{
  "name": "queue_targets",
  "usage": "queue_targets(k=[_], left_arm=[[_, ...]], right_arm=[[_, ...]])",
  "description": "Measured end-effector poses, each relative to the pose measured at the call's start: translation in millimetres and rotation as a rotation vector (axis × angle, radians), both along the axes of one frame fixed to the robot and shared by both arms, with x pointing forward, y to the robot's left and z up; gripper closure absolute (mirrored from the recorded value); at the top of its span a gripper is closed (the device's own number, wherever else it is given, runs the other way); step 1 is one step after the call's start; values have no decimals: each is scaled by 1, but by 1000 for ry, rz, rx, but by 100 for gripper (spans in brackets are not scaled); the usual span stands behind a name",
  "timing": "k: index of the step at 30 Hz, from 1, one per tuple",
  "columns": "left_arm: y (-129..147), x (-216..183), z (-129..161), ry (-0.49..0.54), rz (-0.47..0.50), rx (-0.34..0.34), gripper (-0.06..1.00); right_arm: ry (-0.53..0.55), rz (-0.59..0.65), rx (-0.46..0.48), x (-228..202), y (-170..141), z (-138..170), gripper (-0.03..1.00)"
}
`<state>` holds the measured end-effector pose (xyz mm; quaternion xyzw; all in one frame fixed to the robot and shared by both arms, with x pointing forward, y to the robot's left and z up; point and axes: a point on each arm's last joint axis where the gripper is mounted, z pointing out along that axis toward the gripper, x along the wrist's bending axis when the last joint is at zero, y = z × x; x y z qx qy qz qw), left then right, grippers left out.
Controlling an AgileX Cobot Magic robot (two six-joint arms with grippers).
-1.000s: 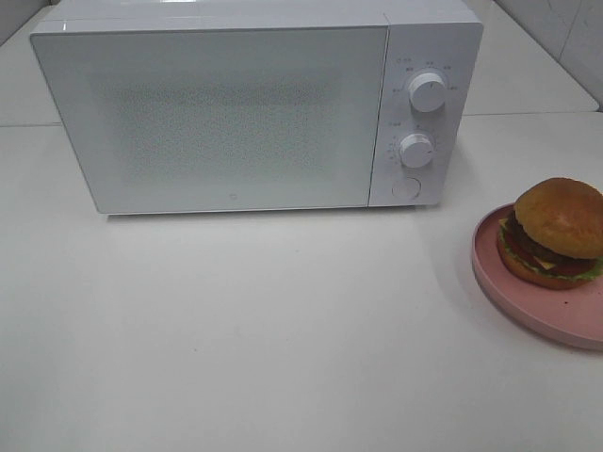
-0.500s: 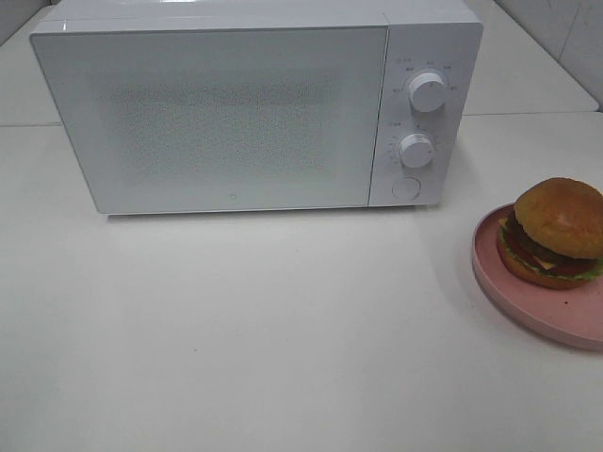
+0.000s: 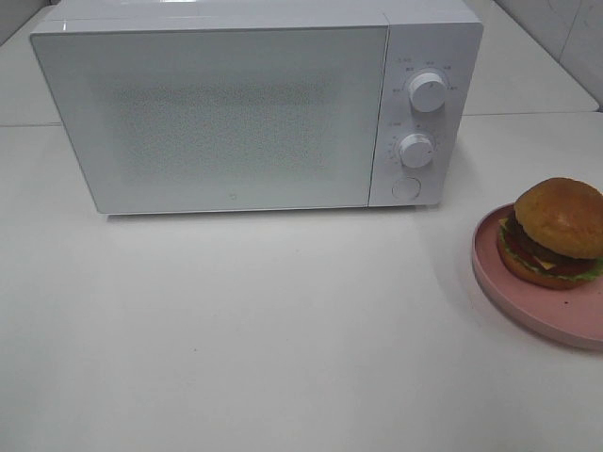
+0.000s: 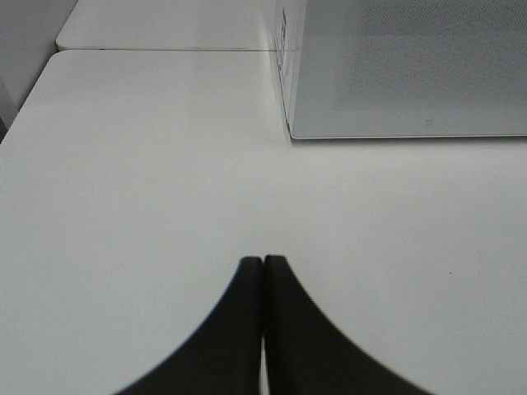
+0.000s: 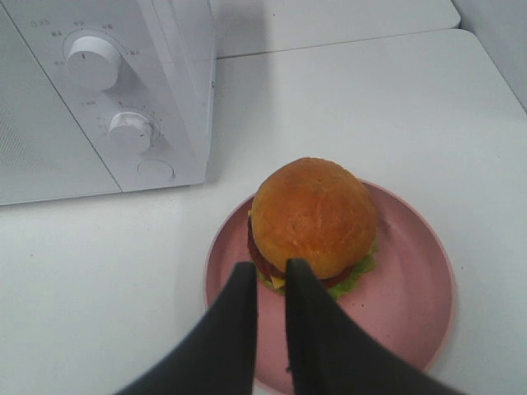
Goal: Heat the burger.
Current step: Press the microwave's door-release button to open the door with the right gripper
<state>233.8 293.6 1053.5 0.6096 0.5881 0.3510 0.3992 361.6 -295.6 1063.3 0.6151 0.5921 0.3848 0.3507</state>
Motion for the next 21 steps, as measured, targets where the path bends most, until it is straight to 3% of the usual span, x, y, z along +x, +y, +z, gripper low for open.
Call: queue_targets(k=[1,3,10,15,17,21], left_arm=[[0,0,0,0,0,0,94],[0,0,0,0,0,0,94],[0,0,0,0,0,0,94],[0,0,0,0,0,0,94],[0,0,0,0,0,0,94],[0,0,0,0,0,0,94]], right_arm=[[-2,-1,3,5,0,-1,90],[-2,-3,16,15,1,-3,95],[11,-22,84,45,3,-15,95],[49,63,57,67,18,-31,95],[58,170,46,79,43,-44,95],[73,234,65,87,63,-55,95]])
